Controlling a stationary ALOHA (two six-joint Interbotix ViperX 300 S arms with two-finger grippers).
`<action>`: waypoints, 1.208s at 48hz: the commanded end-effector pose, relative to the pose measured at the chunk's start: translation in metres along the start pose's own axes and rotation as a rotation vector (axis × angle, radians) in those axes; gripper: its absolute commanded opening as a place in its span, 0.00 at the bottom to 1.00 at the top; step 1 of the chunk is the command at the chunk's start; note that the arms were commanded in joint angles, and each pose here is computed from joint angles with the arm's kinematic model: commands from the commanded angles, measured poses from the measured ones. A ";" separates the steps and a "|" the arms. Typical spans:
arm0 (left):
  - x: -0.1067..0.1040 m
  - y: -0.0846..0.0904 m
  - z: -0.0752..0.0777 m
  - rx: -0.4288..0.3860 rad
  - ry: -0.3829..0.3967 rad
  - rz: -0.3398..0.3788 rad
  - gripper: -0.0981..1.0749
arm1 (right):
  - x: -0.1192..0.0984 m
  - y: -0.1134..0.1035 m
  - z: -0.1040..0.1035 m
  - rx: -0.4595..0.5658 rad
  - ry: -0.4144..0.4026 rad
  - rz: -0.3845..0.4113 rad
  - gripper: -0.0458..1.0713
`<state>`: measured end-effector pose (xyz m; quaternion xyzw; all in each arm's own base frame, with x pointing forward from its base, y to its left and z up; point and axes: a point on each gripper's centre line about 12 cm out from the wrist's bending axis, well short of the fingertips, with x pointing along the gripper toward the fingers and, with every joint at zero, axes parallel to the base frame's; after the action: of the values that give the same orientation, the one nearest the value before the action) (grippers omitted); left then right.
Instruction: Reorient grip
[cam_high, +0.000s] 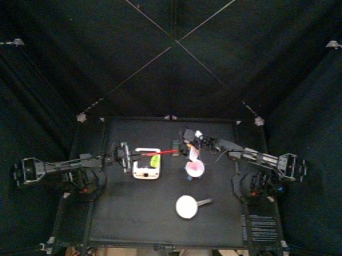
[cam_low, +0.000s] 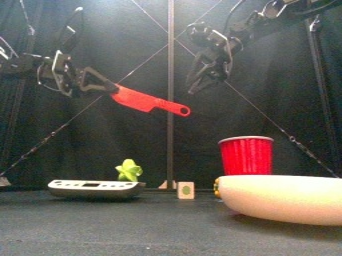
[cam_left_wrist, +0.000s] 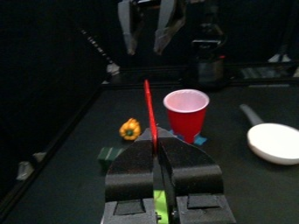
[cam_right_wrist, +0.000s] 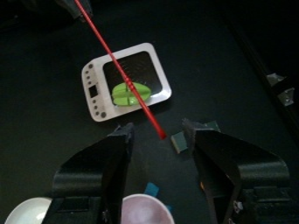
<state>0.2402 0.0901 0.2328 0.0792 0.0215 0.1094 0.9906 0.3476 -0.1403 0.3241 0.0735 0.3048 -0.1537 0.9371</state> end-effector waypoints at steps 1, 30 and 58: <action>-0.003 0.016 -0.001 0.033 0.009 0.042 0.34 | -0.004 -0.004 0.013 0.007 -0.041 -0.010 0.79; 0.034 0.053 -0.003 -0.100 0.175 -0.062 0.34 | 0.005 -0.022 0.014 0.103 -0.052 -0.019 0.79; 0.009 0.048 -0.053 -0.123 0.075 -0.197 0.34 | 0.036 0.003 -0.013 -0.100 0.056 -0.023 0.79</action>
<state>0.2332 0.1519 0.1857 -0.0070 0.0747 0.0165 0.9970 0.3662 -0.1443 0.2831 0.0401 0.3504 -0.1476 0.9240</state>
